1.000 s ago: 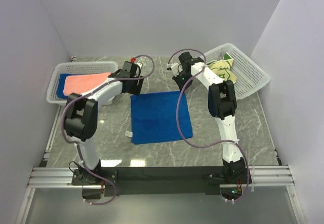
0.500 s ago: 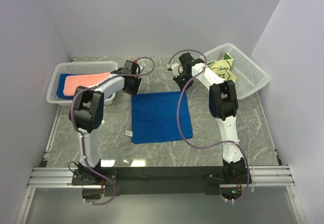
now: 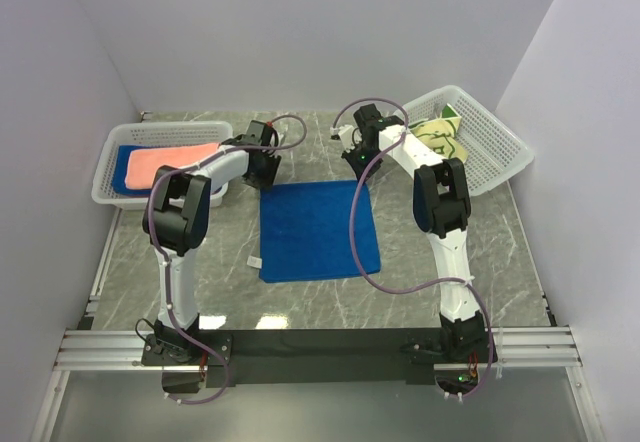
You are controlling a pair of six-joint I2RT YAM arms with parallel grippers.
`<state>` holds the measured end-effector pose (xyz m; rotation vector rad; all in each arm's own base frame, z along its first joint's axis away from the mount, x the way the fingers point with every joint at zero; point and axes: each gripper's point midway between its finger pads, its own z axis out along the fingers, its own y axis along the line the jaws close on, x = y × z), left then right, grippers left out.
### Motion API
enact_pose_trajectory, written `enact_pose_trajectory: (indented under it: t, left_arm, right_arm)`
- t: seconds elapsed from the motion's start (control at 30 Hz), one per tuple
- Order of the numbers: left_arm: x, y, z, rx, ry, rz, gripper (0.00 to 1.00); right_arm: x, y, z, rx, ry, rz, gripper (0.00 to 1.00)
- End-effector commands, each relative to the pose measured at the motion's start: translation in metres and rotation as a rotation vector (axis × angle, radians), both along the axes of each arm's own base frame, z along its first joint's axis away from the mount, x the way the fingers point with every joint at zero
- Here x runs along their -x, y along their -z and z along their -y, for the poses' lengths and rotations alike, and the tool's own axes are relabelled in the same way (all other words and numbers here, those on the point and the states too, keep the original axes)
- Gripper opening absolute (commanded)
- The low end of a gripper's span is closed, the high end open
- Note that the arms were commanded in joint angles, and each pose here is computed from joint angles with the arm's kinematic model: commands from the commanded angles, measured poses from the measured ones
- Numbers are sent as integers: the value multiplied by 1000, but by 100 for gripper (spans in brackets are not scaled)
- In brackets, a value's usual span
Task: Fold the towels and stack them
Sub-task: Fold the towel
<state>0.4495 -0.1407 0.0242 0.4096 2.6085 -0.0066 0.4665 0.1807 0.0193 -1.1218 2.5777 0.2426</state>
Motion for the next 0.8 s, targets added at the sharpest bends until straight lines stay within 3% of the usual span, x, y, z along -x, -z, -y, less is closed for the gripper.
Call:
enact_pose_trajectory:
  t: [0.0,0.43,0.7,0.77]
  left_arm:
    - [5,27,-8,4,-28,-74,44]
    - [18,54,-13,143,-63,-226,29]
    - [9,33,-11,163,-36,-171,1]
    - [4,23,-12,159,-25,-136,1]
  right_arm:
    - [9,1,11,50,12,-15,0]
    - [15,-1,12,54,5,-18,0]
    - [4,-15,12,53,17,33,0]
    - [-1,-25,11,48,27,66,0]
